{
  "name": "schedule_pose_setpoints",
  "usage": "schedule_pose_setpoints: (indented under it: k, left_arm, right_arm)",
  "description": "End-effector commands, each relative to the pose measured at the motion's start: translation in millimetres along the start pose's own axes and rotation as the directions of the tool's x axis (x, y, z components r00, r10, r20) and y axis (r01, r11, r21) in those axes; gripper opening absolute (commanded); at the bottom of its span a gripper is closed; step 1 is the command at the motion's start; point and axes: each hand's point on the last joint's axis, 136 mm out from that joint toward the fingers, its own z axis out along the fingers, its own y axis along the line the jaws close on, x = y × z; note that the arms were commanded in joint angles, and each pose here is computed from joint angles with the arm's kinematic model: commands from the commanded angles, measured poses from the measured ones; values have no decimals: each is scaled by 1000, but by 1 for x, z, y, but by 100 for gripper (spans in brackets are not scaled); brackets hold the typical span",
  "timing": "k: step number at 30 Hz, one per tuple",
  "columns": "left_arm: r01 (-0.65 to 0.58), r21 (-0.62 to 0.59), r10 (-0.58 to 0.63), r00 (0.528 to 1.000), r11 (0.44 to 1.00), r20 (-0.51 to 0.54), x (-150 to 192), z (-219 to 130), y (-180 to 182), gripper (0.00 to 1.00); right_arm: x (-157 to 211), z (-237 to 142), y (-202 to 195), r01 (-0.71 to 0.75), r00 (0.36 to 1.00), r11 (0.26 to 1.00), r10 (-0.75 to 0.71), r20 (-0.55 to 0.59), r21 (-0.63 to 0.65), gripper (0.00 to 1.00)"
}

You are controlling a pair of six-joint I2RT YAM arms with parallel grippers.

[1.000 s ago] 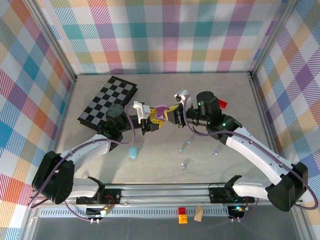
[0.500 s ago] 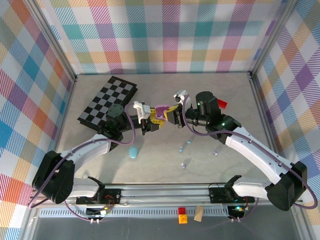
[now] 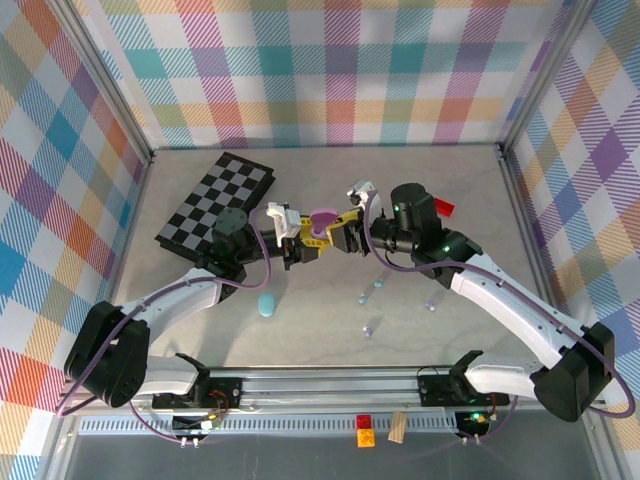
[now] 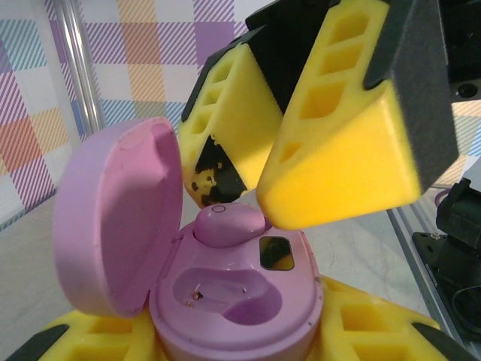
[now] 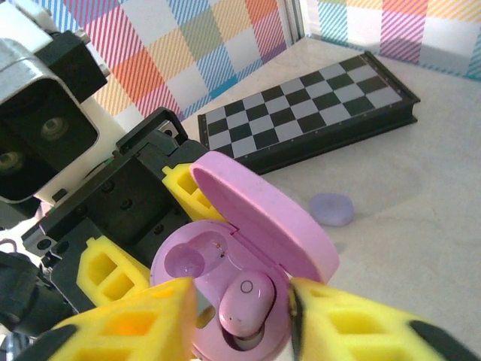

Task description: Insert wireless bluetooth earbuds into charging case

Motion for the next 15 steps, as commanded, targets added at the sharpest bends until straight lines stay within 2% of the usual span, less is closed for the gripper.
schedule_pose_setpoints:
  k: [1, 8, 15]
  left_arm:
    - [-52, 27, 51, 997, 998, 52, -18, 3, -3, 35]
    - [-87, 23, 86, 995, 996, 48, -13, 1, -3, 36]
    - [-116, 7, 116, 993, 993, 34, -11, -2, -3, 36]
  right_arm:
    - [-14, -13, -1, -1, 998, 1000, -1, 60, 19, 45]
    - [-35, -37, -10, -106, 977, 994, 106, 187, -10, 54]
    - [-35, -32, -18, -158, 972, 987, 159, 172, -22, 61]
